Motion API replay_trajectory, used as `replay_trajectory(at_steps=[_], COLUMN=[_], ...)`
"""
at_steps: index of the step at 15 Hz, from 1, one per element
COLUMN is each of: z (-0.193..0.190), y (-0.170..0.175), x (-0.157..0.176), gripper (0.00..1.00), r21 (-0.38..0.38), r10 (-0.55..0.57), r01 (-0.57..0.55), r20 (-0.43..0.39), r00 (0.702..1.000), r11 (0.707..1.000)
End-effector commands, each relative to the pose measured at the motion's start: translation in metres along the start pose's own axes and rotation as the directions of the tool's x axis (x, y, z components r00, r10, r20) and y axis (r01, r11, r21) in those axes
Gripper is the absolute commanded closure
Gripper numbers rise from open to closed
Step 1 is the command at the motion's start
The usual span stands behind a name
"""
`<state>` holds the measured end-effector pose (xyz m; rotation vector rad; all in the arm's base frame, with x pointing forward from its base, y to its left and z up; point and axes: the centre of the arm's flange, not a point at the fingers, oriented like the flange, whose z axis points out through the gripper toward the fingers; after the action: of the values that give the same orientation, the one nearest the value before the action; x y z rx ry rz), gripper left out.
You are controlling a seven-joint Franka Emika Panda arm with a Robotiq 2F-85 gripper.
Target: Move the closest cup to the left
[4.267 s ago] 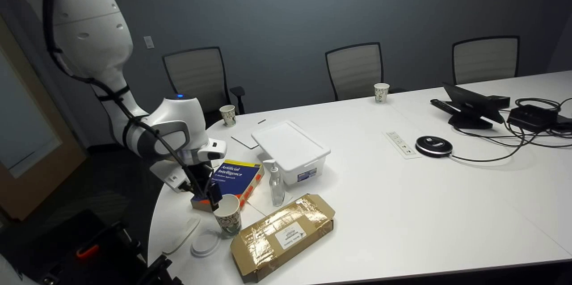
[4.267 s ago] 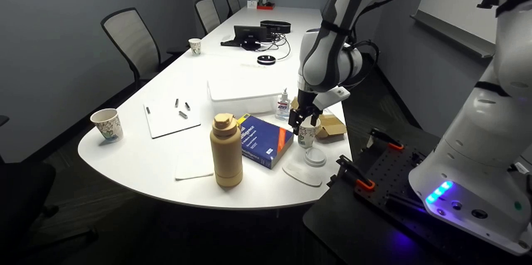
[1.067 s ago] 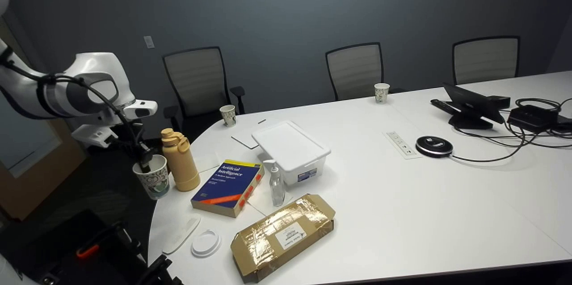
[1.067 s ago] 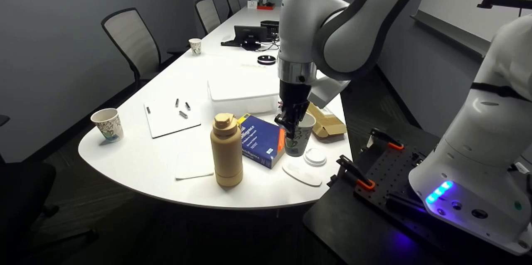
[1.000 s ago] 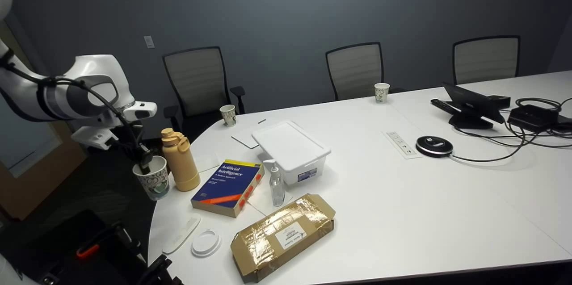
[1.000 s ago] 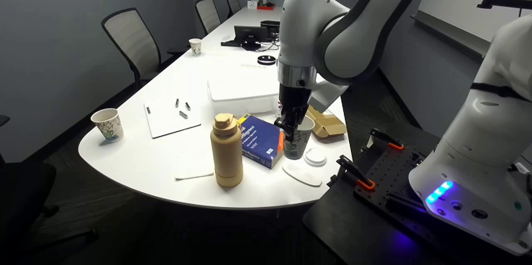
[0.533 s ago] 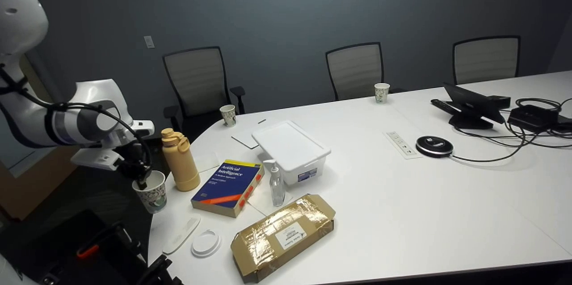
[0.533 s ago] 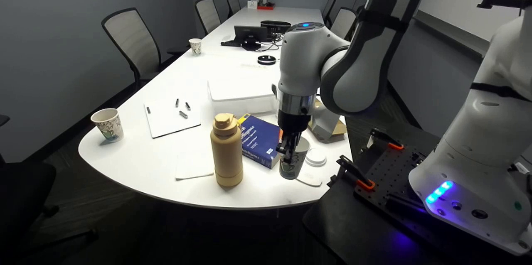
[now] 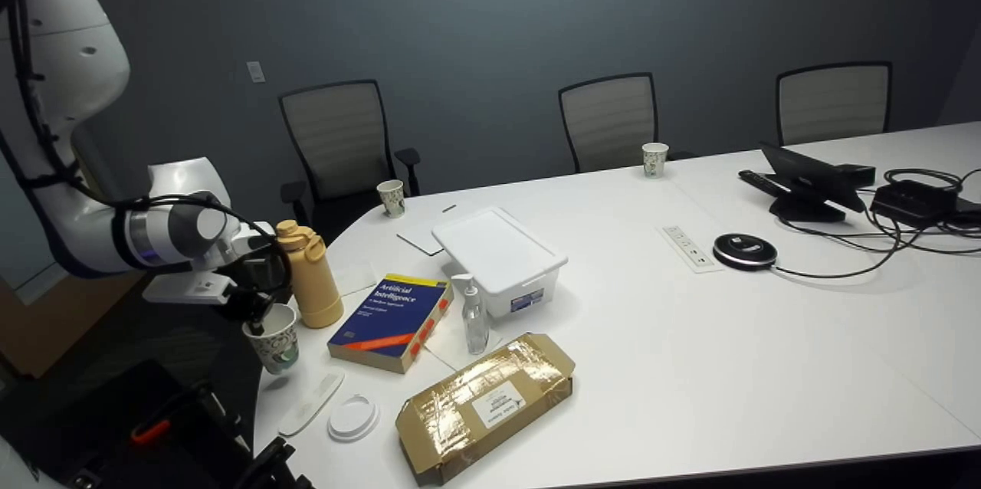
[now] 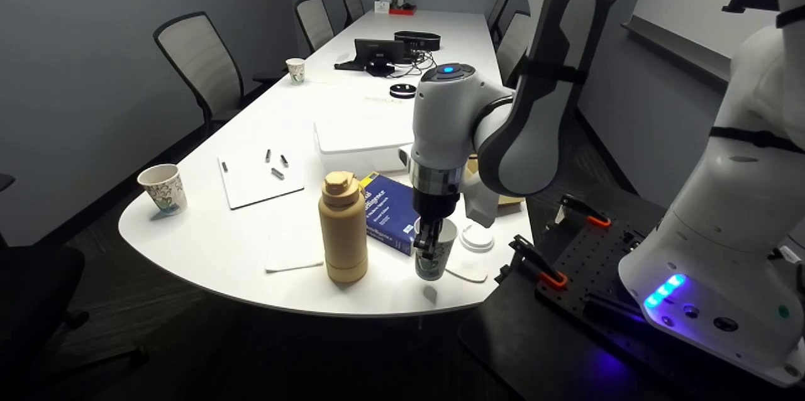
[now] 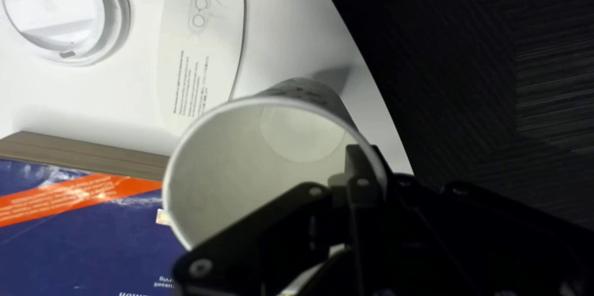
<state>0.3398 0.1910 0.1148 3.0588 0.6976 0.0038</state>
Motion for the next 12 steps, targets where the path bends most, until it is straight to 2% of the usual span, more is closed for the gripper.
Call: replay_trajectory(at_steps=[1,5,6,7,12], z=[0.025,0.036,0.038,0.038,0.032], y=[-0.007,-0.008,-0.006,-0.005,0.006], x=[0.012,0.018,0.019,0.020,0.026], gripper=[0.99,0.99,0.88,0.71,0.34], r21=[-0.011,-0.040,-0.053,-0.064,-0.104], r10=[-0.027,-0.037,-0.037,-0.036,-0.017], r01=[0.026,0.035,0.035,0.033,0.011], r20=[-0.017,-0.026,-0.029,-0.031,-0.055], r00=[1.000,0.999,0.999,0.999,0.998], r11=[1.000,0.999,0.998,0.997,0.994])
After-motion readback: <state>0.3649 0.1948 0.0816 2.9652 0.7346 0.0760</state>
